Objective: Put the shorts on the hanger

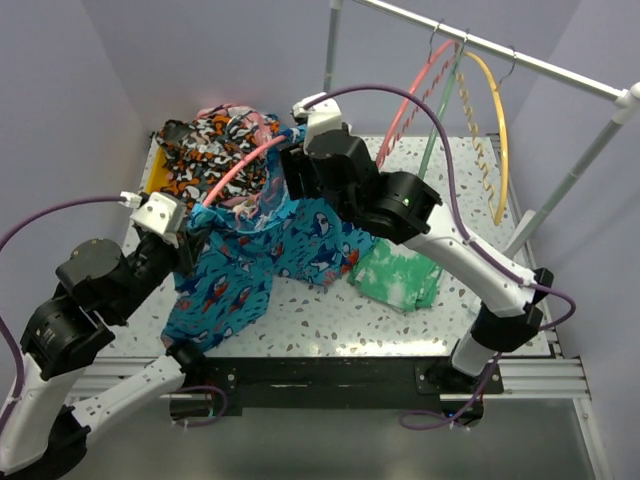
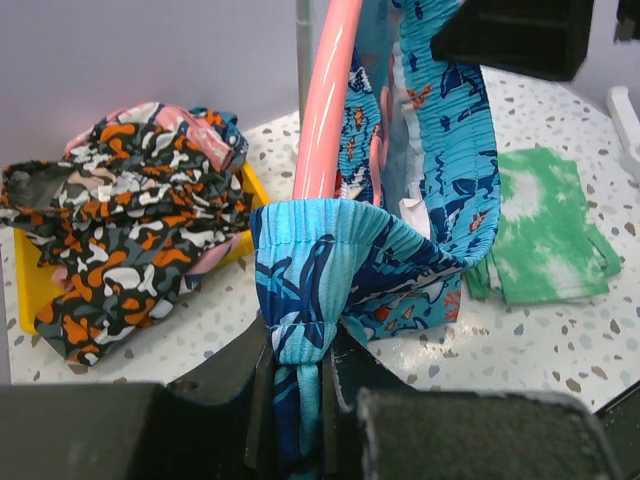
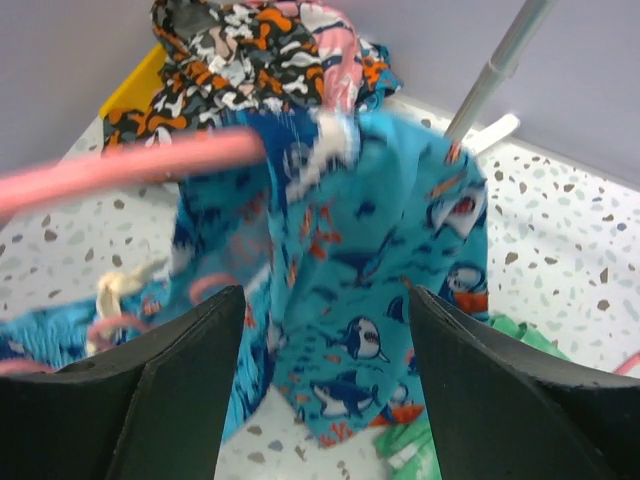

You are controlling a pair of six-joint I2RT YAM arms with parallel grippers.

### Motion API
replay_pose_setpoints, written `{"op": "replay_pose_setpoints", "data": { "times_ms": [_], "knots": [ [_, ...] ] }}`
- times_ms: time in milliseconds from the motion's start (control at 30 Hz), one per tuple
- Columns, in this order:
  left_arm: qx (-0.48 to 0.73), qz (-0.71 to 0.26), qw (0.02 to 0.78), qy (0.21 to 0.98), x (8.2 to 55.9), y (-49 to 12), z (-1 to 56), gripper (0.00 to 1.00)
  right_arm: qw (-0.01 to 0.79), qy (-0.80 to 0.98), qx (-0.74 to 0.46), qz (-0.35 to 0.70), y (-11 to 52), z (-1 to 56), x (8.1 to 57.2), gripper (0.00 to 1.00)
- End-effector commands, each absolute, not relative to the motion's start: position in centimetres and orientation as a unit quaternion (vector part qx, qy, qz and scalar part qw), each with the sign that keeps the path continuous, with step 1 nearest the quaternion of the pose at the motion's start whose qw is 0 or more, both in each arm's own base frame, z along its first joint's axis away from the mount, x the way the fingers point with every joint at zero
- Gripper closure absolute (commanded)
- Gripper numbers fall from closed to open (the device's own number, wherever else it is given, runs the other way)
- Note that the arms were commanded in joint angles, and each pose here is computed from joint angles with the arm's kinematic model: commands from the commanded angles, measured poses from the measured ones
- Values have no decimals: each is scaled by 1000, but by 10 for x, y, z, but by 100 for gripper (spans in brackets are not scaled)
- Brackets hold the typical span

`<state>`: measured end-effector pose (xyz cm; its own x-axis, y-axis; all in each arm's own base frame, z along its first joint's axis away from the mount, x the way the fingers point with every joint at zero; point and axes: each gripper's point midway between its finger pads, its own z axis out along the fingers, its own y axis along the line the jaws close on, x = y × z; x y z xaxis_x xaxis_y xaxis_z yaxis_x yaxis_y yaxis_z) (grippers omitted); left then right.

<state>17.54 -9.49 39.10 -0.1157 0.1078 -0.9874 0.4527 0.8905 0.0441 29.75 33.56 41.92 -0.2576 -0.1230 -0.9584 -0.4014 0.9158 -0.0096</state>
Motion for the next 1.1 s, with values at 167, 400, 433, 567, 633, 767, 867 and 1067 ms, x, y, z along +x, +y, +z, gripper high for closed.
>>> {"op": "replay_pose_setpoints", "data": {
  "times_ms": [167, 400, 433, 567, 633, 767, 867, 1067],
  "knots": [
    [125, -160, 749, 631, 188, -92, 510, 100, 580, 746, -187, 267, 326, 418, 241, 25],
    [143, -154, 756, 620, 200, -104, 528, 100, 560, 744, -217, 294, 338, 379, 203, 25],
    [145, -153, 755, 621, 201, -106, 527, 100, 563, 736, -221, 304, 344, 379, 198, 25],
    [146, -149, 754, 623, 210, -112, 527, 100, 558, 718, -269, 317, 368, 348, 156, 26],
    [148, -150, 753, 623, 212, -116, 527, 100, 564, 699, -274, 344, 376, 351, 145, 27],
    [140, -156, 751, 627, 218, -120, 526, 100, 550, 673, -307, 389, 401, 340, 110, 30],
    [137, -161, 749, 628, 222, -125, 523, 100, 553, 647, -334, 405, 431, 347, 76, 32],
    [139, -180, 743, 630, 221, -132, 524, 100, 537, 634, -379, 406, 499, 325, 42, 33]
  ]
}}
